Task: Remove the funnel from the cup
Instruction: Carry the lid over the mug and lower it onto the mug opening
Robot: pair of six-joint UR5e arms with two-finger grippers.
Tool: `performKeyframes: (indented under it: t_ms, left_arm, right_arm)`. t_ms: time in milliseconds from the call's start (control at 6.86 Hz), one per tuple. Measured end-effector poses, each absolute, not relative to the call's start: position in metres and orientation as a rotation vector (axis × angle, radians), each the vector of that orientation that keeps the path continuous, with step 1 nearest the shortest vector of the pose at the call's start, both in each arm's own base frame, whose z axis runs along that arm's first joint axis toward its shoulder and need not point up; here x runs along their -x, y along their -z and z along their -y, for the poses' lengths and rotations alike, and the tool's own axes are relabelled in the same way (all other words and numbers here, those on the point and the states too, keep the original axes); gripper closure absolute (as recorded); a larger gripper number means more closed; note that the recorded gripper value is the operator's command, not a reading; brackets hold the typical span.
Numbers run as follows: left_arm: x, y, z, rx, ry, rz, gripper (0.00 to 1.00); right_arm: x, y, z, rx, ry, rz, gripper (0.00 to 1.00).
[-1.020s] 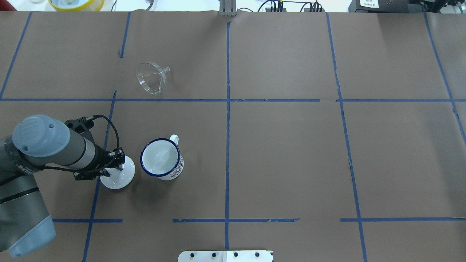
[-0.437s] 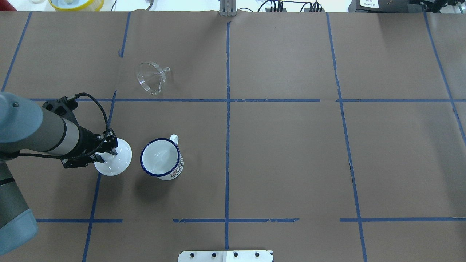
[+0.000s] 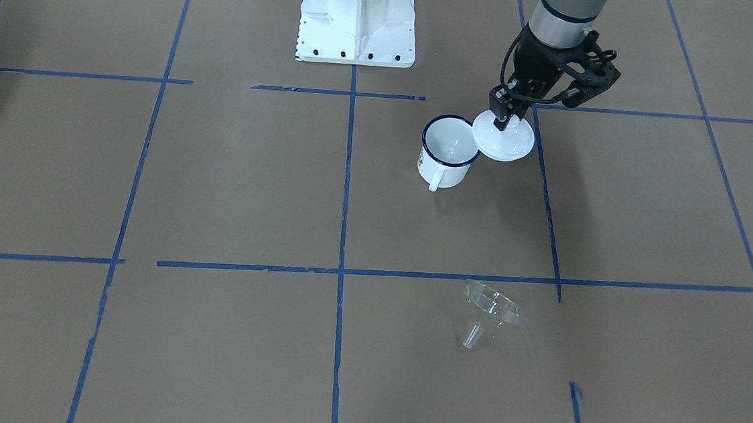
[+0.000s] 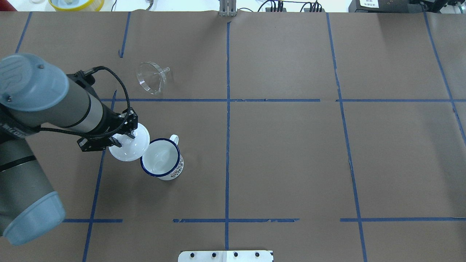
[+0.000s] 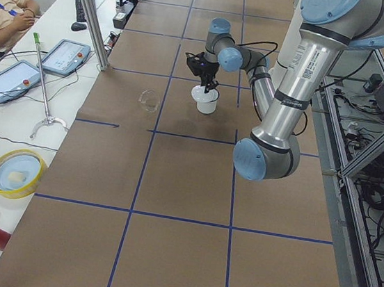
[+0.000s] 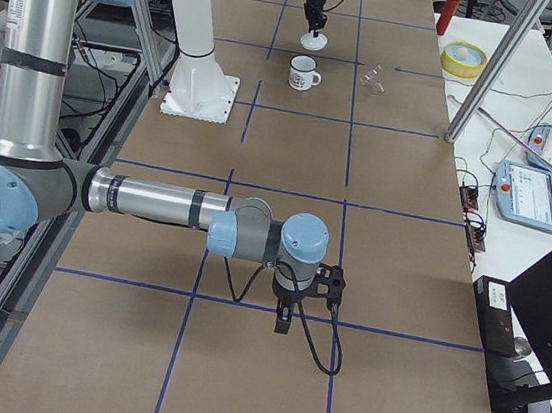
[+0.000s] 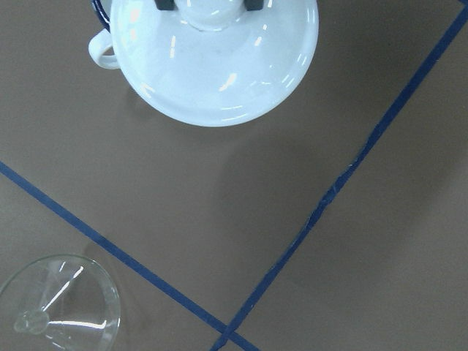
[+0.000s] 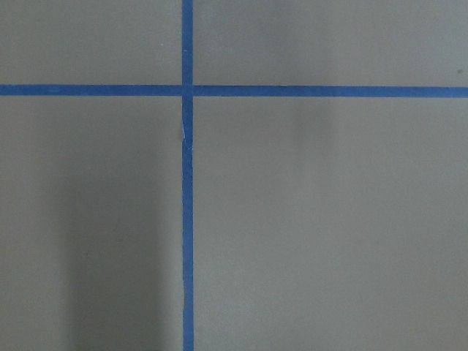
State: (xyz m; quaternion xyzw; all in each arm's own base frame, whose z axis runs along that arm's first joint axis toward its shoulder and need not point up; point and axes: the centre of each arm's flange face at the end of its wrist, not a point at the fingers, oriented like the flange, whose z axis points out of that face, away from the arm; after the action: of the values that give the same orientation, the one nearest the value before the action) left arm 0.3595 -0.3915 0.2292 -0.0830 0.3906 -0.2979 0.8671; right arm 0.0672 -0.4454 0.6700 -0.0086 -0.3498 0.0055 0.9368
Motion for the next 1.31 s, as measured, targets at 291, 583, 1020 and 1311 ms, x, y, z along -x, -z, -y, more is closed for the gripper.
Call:
performKeyframes:
  t_ms: [291,583,1020,1311]
  left_arm:
    - [-0.397,-0.216,0.400,0.206,0.631,-0.782,1.00]
    - [-0.418,-0.214,0.403,0.220,0.624,-0.763,1.00]
    - [-0.428,-0.215,0.397,0.234,0.610,-0.755,1.00]
    - [-0.432,-0.214,0.391,0.240,0.597,-0.756,1.00]
  right_arm:
    - [-0.067,-0.670,0.445,0.018,-0.011,0.715,0.00]
    - [-0.067,-0.670,0.445,0.018,-0.011,0.715,0.00]
    - [-0.067,-0.670,0.445,0.018,-0.011,0.715,0.00]
    - [-0.067,-0.670,0.445,0.018,-0.011,0.715,0.00]
